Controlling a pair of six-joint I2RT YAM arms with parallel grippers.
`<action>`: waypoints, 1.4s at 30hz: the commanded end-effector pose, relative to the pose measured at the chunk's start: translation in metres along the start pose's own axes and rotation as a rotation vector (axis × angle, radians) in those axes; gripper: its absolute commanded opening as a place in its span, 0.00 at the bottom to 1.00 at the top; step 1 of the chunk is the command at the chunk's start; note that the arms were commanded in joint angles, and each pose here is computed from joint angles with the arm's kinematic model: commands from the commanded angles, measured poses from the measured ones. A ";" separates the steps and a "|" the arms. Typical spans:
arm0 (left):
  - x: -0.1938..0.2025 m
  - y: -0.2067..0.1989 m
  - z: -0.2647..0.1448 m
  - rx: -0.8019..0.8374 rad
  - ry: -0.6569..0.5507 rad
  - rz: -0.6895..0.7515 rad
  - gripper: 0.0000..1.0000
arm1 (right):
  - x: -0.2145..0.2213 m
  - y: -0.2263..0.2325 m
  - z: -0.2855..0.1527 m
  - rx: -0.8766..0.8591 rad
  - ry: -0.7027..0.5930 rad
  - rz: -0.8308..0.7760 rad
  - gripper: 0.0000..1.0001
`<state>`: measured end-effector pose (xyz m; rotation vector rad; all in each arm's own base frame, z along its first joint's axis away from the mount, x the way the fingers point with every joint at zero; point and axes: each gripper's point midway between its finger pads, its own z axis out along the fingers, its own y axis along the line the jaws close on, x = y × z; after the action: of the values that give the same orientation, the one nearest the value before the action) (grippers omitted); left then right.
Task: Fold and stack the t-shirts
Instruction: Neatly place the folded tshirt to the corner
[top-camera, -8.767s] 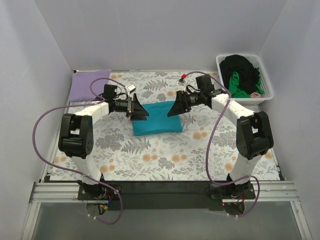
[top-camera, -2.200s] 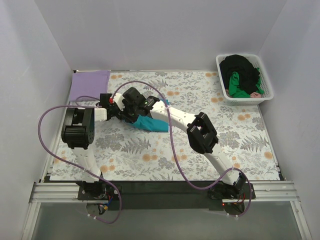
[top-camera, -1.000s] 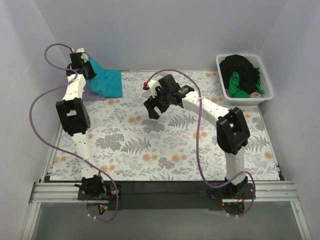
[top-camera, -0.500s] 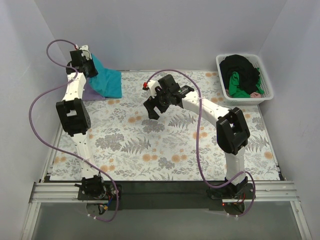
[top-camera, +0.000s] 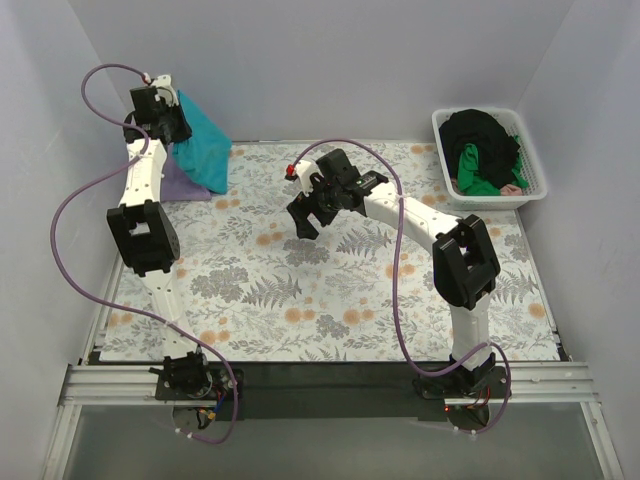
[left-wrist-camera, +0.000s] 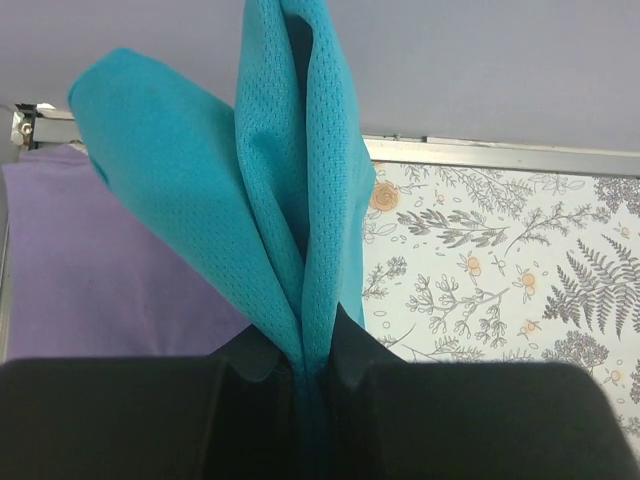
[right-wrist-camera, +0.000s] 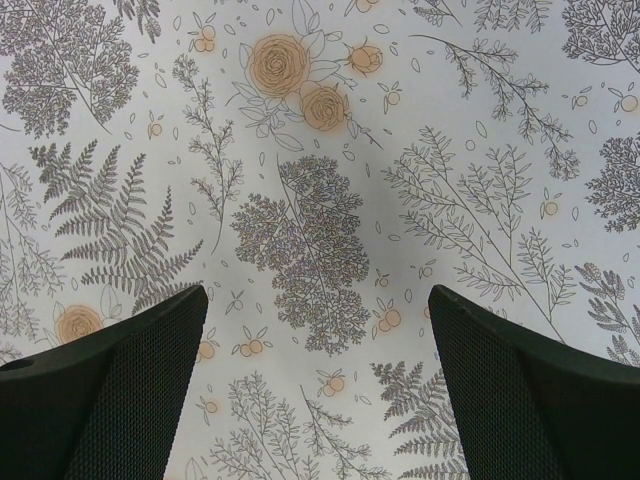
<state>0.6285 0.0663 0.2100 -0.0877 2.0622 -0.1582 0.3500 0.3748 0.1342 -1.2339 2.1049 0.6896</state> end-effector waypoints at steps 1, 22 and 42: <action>-0.058 -0.014 -0.048 0.018 -0.115 0.039 0.00 | -0.005 0.001 0.000 -0.008 -0.019 0.005 0.99; -0.050 0.008 -0.049 -0.014 -0.092 0.095 0.00 | 0.003 0.002 0.006 -0.019 0.000 0.014 0.98; 0.018 0.083 0.011 -0.052 0.032 0.141 0.00 | 0.014 0.005 0.011 -0.036 0.023 0.028 0.98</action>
<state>0.6218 0.1350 0.1453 -0.0263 2.1768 -0.0546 0.3463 0.3738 0.1216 -1.2378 2.1388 0.7008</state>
